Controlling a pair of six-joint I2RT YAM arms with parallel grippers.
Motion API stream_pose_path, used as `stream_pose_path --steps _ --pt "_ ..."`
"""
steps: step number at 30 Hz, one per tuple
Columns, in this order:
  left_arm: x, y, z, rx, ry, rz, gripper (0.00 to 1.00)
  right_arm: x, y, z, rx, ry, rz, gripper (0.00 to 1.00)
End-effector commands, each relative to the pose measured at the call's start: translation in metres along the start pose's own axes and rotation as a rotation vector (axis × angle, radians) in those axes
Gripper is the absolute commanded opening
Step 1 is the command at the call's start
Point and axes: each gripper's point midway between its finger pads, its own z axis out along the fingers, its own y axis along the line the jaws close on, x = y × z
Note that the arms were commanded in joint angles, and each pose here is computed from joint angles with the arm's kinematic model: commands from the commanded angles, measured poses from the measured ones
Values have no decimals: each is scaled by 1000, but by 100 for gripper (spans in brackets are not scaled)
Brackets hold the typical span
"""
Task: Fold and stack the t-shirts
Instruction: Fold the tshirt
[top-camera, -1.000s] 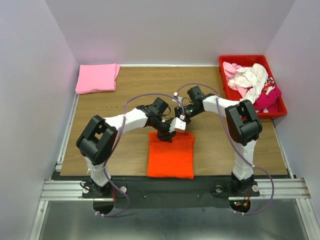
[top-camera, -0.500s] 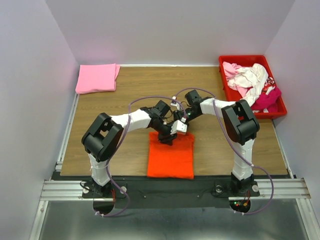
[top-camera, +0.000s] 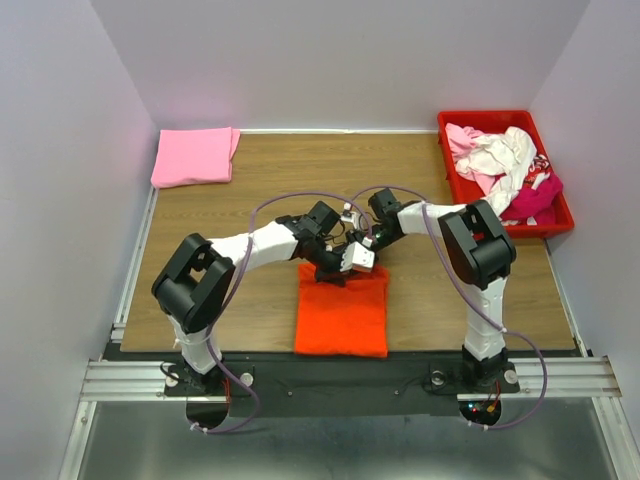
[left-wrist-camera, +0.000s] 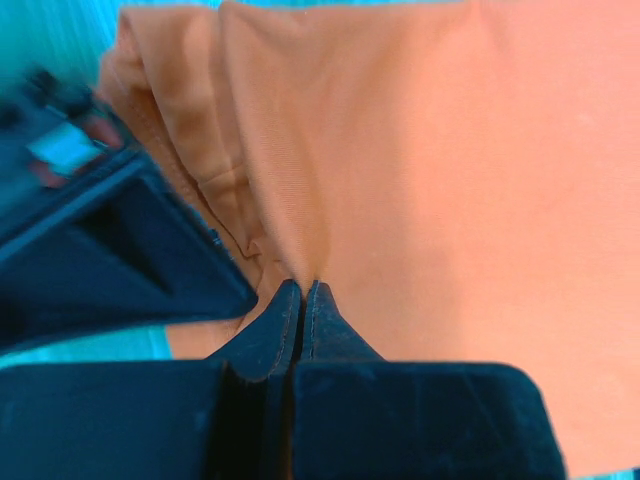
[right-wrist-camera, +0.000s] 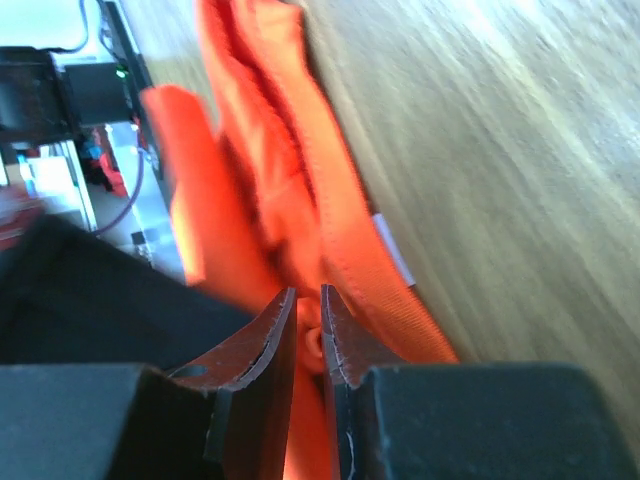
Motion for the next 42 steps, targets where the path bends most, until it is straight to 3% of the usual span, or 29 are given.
stream_pose_path --steps 1,8,22,33,38,42 --pt "-23 -11 -20 -27 -38 69 0 6 -15 10 14 20 -49 21" --pt "-42 -5 -39 -125 -38 145 0 16 -32 20 9 52 -7 21" --pt "-53 46 -58 -253 -7 239 0 23 -31 19 4 59 -9 21" --pt "-48 47 -47 -205 -10 257 0 -4 -25 9 31 8 -70 22" --pt "-53 42 -47 -193 -25 267 0 -52 -21 -14 120 -89 -165 31" --pt "-50 43 -44 -190 -15 277 0 -79 -20 -29 187 -146 -212 49"
